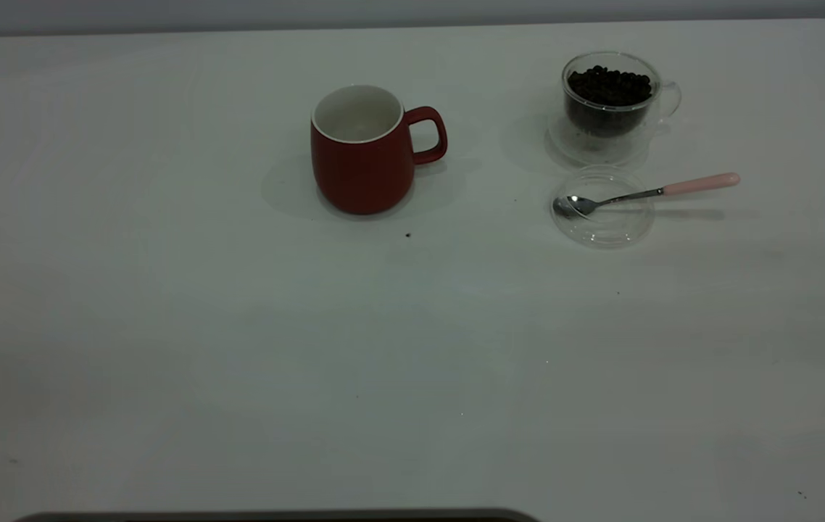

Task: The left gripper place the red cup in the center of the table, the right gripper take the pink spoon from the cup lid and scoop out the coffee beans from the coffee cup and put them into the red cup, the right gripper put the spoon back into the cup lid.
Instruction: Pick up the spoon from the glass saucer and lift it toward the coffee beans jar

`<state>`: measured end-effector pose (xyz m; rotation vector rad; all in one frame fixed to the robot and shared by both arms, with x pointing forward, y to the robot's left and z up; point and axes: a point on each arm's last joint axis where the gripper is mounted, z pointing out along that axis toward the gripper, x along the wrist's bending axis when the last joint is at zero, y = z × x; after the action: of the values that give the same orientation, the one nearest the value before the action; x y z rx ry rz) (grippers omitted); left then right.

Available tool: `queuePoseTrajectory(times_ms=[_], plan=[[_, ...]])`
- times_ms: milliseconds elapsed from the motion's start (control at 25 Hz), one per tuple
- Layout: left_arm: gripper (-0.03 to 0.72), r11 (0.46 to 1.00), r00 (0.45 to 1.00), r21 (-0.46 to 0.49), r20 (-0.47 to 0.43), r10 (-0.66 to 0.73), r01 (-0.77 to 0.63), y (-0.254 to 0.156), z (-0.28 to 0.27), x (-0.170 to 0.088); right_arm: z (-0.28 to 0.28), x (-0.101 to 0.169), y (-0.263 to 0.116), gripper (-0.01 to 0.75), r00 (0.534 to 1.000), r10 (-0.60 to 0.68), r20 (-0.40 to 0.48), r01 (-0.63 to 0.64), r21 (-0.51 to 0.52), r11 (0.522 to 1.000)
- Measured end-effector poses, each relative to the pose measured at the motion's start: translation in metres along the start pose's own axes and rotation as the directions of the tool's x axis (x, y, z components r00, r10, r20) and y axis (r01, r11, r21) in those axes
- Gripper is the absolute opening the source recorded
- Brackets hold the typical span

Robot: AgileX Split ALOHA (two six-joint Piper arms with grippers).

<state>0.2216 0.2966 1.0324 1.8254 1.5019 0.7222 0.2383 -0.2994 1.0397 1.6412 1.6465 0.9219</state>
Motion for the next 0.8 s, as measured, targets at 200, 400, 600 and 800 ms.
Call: queuePoseTrajectory(times_ms=[200,400,600,800], plan=[[0.587,1.000,1.000,0.002,-0.013,-0.011,0.011,-0.0001,0.0001,-0.0003,0.0000,0.0000,0.0000,0.415,1.000,0.000,0.000,0.000,0.000,1.000],[0.587,1.000,1.000,0.002,-0.013,-0.011,0.011,-0.0001,0.0001,-0.0003,0.0000,0.0000,0.0000,0.415,1.000,0.000,0.000,0.000,0.000,1.000],[0.587,1.000,1.000,0.002,-0.013,-0.011,0.011,-0.0001,0.0001,-0.0003,0.0000,0.0000,0.0000,0.415,1.000,0.000,0.000,0.000,0.000,1.000],[0.587,1.000,1.000,0.002,-0.013,-0.010,0.010,-0.0001,0.0001,-0.0003,0.0000,0.0000,0.0000,0.415,1.000,0.000,0.000,0.000,0.000,1.000]])
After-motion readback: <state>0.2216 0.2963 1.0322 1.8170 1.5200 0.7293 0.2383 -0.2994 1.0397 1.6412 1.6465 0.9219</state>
